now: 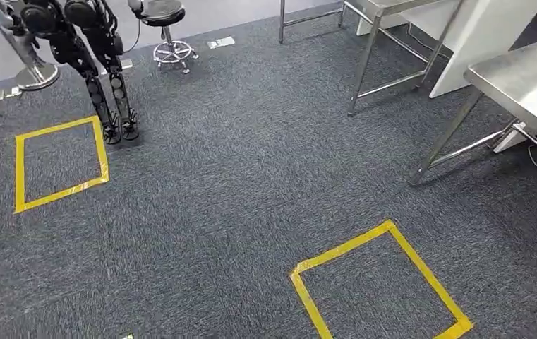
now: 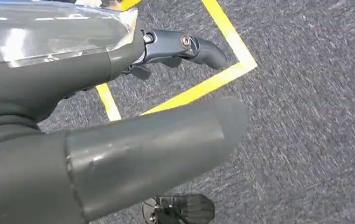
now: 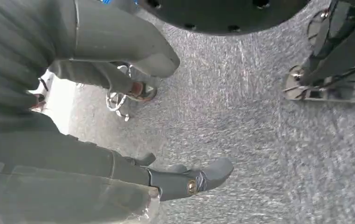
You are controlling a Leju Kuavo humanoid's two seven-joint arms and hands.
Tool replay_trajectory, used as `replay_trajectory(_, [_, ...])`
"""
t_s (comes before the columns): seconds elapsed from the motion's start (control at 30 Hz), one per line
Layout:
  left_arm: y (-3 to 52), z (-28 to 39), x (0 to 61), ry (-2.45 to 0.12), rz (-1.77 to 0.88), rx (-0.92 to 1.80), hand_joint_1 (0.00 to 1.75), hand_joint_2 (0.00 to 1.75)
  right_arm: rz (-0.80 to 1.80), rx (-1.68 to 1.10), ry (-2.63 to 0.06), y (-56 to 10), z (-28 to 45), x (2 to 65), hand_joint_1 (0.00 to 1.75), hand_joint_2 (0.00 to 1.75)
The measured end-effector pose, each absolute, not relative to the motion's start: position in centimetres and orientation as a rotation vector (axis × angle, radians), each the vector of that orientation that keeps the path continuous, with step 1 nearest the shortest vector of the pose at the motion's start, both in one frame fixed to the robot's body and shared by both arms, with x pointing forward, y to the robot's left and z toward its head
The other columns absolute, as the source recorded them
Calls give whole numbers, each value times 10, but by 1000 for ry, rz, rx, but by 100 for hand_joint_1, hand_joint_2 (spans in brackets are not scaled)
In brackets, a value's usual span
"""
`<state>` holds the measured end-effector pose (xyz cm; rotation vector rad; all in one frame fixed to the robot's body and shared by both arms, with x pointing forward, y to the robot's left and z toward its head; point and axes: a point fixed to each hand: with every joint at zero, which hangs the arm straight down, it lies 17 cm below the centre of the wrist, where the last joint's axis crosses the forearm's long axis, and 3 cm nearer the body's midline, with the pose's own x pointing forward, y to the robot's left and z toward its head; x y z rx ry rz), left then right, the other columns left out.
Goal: Take the parts from the cabinet and place them on the table.
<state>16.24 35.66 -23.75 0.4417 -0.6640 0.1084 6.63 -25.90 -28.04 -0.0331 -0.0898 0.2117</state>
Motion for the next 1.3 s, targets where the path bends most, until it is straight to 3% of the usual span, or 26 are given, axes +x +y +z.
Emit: replay_trajectory(1.3, [353, -238, 162, -659, 98, 440, 0, 0, 216, -41, -88, -261, -281, 66, 0, 175])
